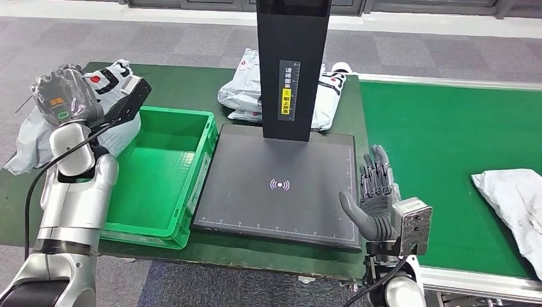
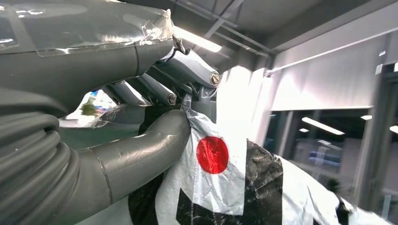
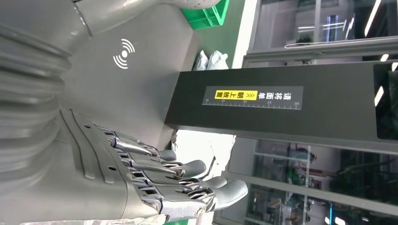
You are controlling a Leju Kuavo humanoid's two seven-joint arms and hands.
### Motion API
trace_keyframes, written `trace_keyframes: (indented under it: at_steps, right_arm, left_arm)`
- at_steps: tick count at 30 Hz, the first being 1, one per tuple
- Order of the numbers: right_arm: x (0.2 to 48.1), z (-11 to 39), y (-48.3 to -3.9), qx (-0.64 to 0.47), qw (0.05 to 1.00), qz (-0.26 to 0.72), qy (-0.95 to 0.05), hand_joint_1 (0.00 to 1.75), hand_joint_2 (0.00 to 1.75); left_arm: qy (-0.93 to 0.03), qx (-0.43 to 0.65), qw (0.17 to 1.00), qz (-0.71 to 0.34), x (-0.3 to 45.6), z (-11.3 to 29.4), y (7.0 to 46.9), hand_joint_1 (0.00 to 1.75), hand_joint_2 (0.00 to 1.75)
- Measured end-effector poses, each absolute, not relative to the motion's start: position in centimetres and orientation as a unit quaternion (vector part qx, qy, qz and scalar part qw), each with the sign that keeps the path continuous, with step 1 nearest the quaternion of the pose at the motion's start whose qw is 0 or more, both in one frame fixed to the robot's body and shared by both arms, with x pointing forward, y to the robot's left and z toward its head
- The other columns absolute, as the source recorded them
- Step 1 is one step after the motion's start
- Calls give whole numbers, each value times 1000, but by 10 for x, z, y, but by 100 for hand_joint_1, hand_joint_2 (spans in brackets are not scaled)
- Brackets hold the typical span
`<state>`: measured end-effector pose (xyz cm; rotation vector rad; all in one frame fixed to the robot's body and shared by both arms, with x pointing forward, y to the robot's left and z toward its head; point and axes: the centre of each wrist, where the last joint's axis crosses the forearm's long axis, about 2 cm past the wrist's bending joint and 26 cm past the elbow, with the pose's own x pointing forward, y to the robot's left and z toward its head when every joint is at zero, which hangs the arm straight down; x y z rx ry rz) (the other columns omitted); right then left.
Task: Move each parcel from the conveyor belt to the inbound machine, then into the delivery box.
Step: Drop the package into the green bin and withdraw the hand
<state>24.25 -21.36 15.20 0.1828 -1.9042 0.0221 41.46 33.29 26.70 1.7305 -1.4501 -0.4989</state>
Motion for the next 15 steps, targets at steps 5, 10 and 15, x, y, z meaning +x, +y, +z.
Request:
trace_keyframes:
  at_steps: [5,10,15]
  right_arm:
    - [240,153,-215,76,580,14,-811,0,175]
    - [236,153,-218,67,581,16,-811,0,175]
    - [230,152,-221,60,583,14,-810,0,175]
  left_arm:
    - [-557,687,424,-196,412,262,339,1,175]
    - [-549,675,446,-211,413,258,337,0,87]
    - [-561,637,480,-220,415,256,328,0,0]
